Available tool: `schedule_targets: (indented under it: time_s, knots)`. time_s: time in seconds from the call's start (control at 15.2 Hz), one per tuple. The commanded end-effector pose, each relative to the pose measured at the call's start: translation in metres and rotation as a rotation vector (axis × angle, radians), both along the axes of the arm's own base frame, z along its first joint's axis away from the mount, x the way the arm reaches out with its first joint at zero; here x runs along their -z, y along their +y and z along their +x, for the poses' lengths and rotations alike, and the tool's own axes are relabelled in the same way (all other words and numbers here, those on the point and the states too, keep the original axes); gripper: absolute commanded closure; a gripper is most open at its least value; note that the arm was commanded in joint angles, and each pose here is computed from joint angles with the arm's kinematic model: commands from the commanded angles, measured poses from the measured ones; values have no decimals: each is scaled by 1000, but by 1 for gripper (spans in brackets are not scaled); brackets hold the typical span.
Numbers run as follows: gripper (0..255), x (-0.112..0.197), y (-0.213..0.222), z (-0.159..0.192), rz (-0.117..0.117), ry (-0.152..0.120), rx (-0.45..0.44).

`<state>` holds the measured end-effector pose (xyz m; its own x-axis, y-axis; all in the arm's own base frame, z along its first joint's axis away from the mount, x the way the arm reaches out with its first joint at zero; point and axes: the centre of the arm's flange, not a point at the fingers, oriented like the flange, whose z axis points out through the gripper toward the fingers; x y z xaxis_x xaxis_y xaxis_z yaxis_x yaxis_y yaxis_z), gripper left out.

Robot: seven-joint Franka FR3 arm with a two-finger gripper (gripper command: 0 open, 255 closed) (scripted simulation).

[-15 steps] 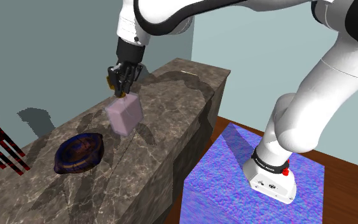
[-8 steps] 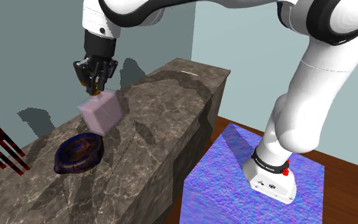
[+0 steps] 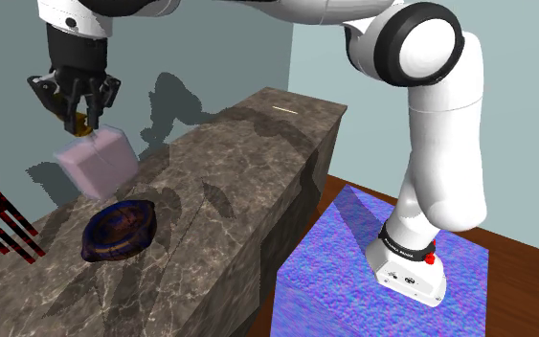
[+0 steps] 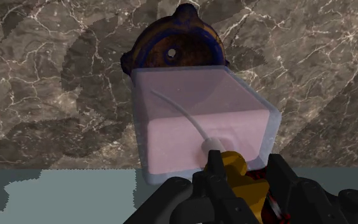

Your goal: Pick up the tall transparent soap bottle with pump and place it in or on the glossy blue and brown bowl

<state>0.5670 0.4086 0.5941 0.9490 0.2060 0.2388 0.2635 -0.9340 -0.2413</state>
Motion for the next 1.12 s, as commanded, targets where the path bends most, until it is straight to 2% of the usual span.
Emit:
schedule_targets:
  time_s: [0.0,1.06]
  knots:
    - [255,-7,21,12,0,-1,3]
    - [255,78,21,12,0,-1,3]
